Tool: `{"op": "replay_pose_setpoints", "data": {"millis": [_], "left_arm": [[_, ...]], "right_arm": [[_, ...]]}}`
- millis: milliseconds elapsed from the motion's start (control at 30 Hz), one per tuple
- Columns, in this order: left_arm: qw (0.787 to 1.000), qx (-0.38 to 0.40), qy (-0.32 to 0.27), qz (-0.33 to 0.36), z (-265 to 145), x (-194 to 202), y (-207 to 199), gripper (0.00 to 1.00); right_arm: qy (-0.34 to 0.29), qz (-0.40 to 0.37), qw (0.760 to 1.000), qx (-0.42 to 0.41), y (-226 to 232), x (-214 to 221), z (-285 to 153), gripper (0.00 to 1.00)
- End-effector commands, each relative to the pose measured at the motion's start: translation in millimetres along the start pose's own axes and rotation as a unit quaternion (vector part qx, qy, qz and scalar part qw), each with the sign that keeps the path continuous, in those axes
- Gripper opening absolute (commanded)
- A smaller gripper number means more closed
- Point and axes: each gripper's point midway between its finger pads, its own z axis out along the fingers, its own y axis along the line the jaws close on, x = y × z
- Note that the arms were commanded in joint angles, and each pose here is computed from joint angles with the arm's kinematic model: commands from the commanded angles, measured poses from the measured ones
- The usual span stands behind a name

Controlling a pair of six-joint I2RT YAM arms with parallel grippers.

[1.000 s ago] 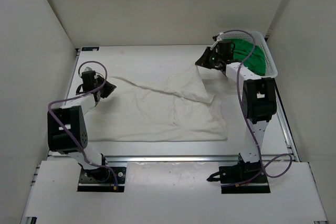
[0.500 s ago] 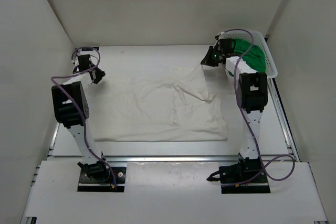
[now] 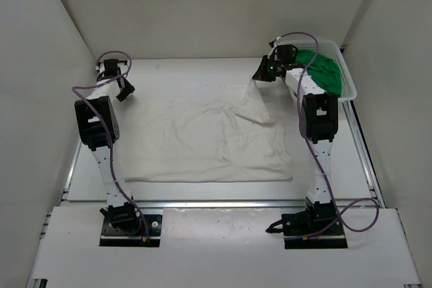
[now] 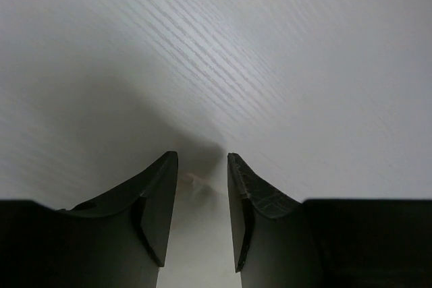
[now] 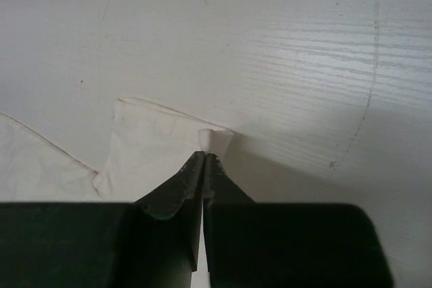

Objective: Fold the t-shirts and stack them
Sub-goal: Grap the side of the flattened tshirt furthest away from the robot with both arms

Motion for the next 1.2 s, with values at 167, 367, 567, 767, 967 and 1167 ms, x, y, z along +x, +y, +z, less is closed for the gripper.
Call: {"op": "replay_pose_setpoints", "data": {"millis": [167,367,567,767,967,1167], "left_arm": [[0.999,-0.024,0.025,0.040,-4.8,8.8,9.3,0.42],[0.998,-0.009,0.042,0.037,-2.7,24.0,7.5,0.24],[0.998,0.004,0.031,0.050,-10.4,16.9,-5.6,0.02],[0.999,0.016,0.024,0.033,-27.0,16.3,1.6,0.00],[0.999,0.036,0.002,0.014,-61.1,3.5,4.2,0.00],[0.998,0.062,-0.007,-0.006,-97.8,9.2,9.5,0.00]], "right_arm": [[-0.023,-0.011,0.999,-0.020,12.8,-19.2,-12.0,0.00],[-0.027,-0.013,0.999,-0.022,18.4,-22.6,-14.6,0.00],[-0.031,-0.021,0.999,-0.025,25.9,-30.4,-26.3,0.00],[-0.026,0.002,0.999,-0.032,35.2,-18.8,-42.3,0.00],[-0.031,0.014,0.999,-0.040,58.2,1.4,-77.7,0.00],[-0.027,0.016,0.999,-0.034,74.4,42.0,-119.2,0.00]]}}
